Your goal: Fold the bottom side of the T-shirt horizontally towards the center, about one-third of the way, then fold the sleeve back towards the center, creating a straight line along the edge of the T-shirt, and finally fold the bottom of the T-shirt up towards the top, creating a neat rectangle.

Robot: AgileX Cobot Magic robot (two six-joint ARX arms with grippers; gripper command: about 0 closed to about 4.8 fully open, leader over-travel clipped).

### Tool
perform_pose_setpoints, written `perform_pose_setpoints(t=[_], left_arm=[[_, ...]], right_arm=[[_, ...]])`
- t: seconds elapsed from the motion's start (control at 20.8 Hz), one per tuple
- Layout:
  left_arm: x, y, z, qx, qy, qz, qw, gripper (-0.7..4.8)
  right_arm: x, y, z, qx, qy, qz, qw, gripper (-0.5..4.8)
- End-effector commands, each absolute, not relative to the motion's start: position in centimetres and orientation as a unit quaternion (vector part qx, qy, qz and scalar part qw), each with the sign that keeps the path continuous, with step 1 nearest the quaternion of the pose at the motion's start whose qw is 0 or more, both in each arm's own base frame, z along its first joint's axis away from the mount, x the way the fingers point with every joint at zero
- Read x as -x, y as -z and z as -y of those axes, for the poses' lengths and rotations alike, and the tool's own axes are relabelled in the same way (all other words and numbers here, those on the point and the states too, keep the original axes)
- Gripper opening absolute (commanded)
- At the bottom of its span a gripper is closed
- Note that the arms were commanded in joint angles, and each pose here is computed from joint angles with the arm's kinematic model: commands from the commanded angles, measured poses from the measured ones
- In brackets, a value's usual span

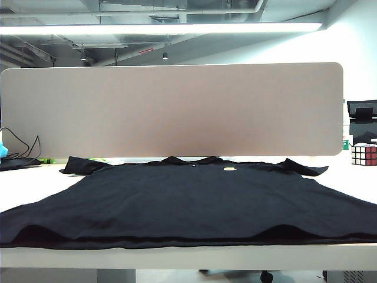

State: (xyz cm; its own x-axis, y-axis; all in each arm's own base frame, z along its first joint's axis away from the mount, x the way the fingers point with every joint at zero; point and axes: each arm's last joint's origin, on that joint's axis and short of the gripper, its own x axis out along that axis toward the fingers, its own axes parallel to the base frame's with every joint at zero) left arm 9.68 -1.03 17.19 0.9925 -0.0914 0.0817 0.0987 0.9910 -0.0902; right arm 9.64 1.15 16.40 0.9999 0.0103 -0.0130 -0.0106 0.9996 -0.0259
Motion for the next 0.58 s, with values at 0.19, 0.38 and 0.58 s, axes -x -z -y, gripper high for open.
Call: perform_pose_setpoints(t=[0.19,0.38,0.58], left_arm=[[-9.63,-17.62,0.99,0.046,0.046,0.054,0.996,-0.06],[-9.63,-17.62,0.99,0.046,0.046,0.054,0.996,-0.06],[-9.6,-17.77,0.99,0.121,0.05,0.053,0.99,-0.06]], right_arm=[[-9.67,-16.35,-1.16,0.013,-0.005,-0.001,1.0,-0.01],[-9.67,-16.35,-1.15,0.013,-0.005,-0.001,1.0,-0.01],[-9.66,-16.52,-1.4,-0.031,-0.047,0.005,0.998,-0.01]])
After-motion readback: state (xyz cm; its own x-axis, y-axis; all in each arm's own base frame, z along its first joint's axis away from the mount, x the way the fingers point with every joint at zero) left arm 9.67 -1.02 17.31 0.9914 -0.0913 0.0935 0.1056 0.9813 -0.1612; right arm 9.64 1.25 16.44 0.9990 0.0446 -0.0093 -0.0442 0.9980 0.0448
